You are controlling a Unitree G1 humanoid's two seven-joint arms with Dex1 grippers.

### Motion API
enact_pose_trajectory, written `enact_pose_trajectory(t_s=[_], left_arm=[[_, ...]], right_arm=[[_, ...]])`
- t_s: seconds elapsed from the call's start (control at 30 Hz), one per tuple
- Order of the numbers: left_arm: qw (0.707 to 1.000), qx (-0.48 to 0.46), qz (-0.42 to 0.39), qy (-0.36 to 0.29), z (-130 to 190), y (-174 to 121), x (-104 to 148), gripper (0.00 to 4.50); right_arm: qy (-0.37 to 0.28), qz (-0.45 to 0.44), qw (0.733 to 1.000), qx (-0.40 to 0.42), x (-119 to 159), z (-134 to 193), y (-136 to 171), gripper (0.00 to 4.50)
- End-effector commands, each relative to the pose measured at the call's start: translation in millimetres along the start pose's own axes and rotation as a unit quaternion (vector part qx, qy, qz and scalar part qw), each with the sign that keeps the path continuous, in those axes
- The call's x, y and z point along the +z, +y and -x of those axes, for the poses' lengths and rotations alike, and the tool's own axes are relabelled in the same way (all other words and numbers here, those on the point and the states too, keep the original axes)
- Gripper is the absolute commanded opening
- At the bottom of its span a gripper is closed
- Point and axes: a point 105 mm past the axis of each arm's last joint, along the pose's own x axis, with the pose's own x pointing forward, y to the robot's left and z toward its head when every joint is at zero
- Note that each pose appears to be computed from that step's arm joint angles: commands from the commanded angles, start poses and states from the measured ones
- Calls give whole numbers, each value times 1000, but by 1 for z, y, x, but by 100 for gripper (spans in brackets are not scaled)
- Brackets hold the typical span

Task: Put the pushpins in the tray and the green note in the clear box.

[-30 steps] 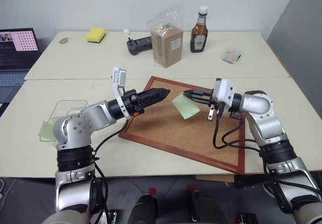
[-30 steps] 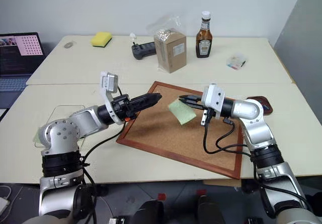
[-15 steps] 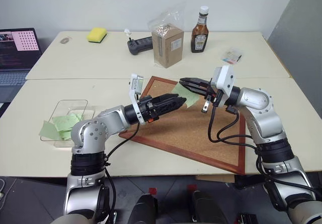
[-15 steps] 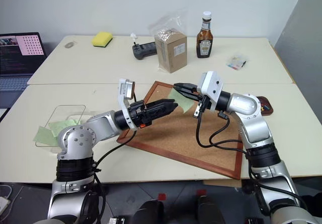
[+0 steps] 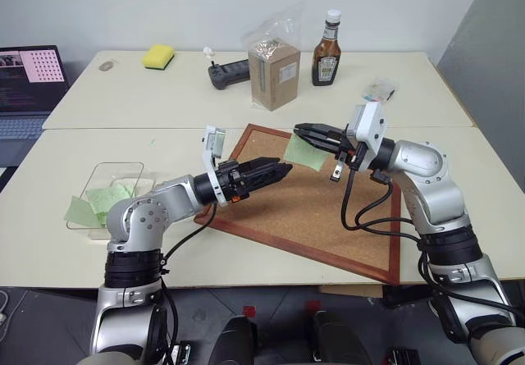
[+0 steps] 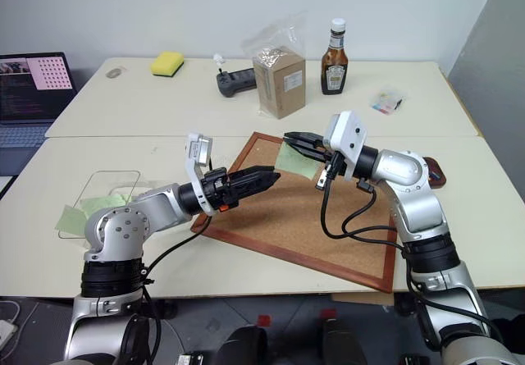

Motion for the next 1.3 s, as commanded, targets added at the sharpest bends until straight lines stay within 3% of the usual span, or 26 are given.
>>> enact_pose_trajectory(t_s=[0.03,0.33,0.37,0.53,1.03,1.1,1.3], left_arm=[[999,-34,-25,-18,-14,-14,15,449],[998,-43,-34,-12,-25,-16,14,449],[999,-38,-37,-9,-25,-14,14,414],[999,-26,-31,-14,-24,-6,15,331],[999,-31,-16,-13,-26,-6,14,18],[999,-32,-11,-15,-26,-6,14,0],[998,-30,55,-8,-25,-3,5,0]], right_arm=[[-36,28,999,0,25,-3,-3,0],[-45,20,999,10,25,-10,7,0],[-47,20,999,10,26,-11,7,0],[-50,18,999,12,27,-13,8,0],[-49,10,999,13,25,-13,10,0],[-49,9,999,13,24,-12,11,0],[-49,12,999,9,26,-12,9,0]])
